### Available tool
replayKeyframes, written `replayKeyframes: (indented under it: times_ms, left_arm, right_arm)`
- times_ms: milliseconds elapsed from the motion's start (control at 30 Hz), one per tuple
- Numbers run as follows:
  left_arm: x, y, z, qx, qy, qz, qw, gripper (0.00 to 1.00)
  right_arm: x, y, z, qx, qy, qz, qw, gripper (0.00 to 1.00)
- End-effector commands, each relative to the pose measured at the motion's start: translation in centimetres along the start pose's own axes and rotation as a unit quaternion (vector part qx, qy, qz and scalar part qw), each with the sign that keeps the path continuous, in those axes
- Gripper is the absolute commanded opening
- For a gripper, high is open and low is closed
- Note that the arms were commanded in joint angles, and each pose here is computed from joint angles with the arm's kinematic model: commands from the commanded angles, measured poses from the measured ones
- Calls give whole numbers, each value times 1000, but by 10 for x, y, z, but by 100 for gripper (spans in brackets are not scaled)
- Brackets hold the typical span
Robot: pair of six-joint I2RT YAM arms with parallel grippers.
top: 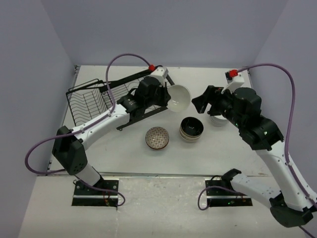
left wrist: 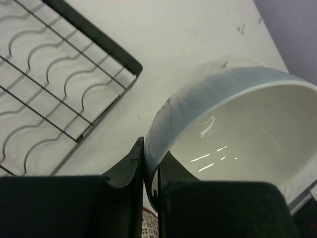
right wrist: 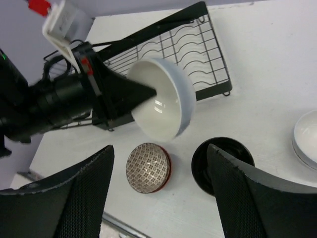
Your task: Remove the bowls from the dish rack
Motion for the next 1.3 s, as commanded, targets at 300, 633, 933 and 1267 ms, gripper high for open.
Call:
replayKeyframes:
  times_ms: [300, 633, 933, 1267]
  left_arm:
    - [-23, 0, -39, -78, 86, -14, 993, 0]
    - [-27, -4, -40, -74, 90, -20, 993, 0]
    - [-47, -26, -45, -65, 92, -56, 992, 90]
    - [-170, -77, -21, -52, 37, -198, 978, 100]
  right_arm:
    - [53, 13, -9, -109, 201, 122, 966, 45]
    - [72, 21, -11, -125, 232, 134, 955, 0]
    - [76, 18, -21, -118, 247, 132, 953, 0]
    - [70, 12, -124, 9, 273, 169, 947, 0]
Point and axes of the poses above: each gripper's point midway between its finger pads, its own x axis out along the fingers, its own z axis along the line the jaws close on, y = z × x, the point moved 7 cm from there along -x, back along the fingers, and after that the axes turned 9 degrees about -x, right-handed, at the moved point
